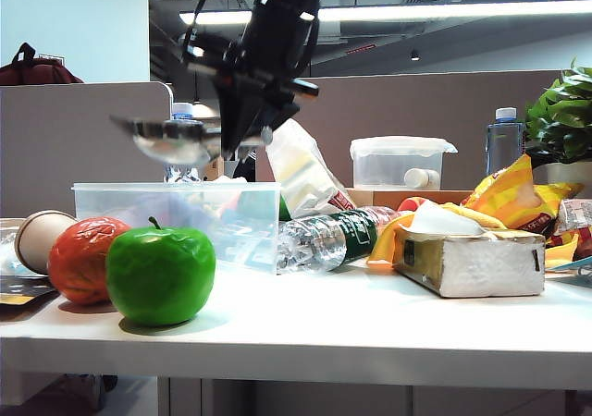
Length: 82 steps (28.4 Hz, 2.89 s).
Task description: Pick up the metal ice scoop from the table and place it inside the transparent plastic box.
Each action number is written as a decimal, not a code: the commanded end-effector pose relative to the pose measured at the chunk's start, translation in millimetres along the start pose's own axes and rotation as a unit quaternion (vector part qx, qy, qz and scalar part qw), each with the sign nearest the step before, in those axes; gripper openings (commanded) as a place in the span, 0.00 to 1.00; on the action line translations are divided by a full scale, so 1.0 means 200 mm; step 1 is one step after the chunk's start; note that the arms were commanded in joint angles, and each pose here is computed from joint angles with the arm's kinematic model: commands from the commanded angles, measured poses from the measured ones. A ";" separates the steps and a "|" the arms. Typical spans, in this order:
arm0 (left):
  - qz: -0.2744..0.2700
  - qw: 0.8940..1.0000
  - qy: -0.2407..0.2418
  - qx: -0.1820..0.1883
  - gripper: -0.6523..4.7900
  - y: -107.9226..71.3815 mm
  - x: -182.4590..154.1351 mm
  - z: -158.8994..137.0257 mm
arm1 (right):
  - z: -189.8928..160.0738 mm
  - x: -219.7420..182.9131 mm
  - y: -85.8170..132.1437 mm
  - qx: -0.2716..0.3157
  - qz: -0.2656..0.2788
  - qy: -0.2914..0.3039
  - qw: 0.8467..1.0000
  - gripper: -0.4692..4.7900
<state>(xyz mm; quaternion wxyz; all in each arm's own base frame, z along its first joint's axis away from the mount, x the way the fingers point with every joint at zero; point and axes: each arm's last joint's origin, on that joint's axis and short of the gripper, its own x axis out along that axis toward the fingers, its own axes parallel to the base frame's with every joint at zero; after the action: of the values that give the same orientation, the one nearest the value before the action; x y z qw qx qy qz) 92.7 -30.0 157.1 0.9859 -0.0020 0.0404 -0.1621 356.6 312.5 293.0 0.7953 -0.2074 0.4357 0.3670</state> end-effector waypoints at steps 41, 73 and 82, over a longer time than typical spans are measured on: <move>-0.017 1.000 -0.003 0.003 0.11 -0.02 0.00 0.01 | -0.03 -0.42 -0.01 0.012 -0.081 0.068 0.994 0.08; 0.157 0.988 -0.006 -0.010 0.11 0.15 -0.03 0.01 | -0.78 -2.01 0.16 0.097 -0.229 -0.275 0.929 0.08; 0.157 0.988 -0.006 -0.010 0.11 0.15 -0.03 0.01 | -1.27 -1.87 0.24 0.137 -0.222 -0.388 0.884 0.09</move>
<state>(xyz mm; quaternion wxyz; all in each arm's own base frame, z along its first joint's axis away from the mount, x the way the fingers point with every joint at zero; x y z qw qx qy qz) 97.4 0.7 157.1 0.9992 -0.0085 0.0398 -0.0045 54.1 29.9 474.4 0.9743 -0.0656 0.1312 0.1710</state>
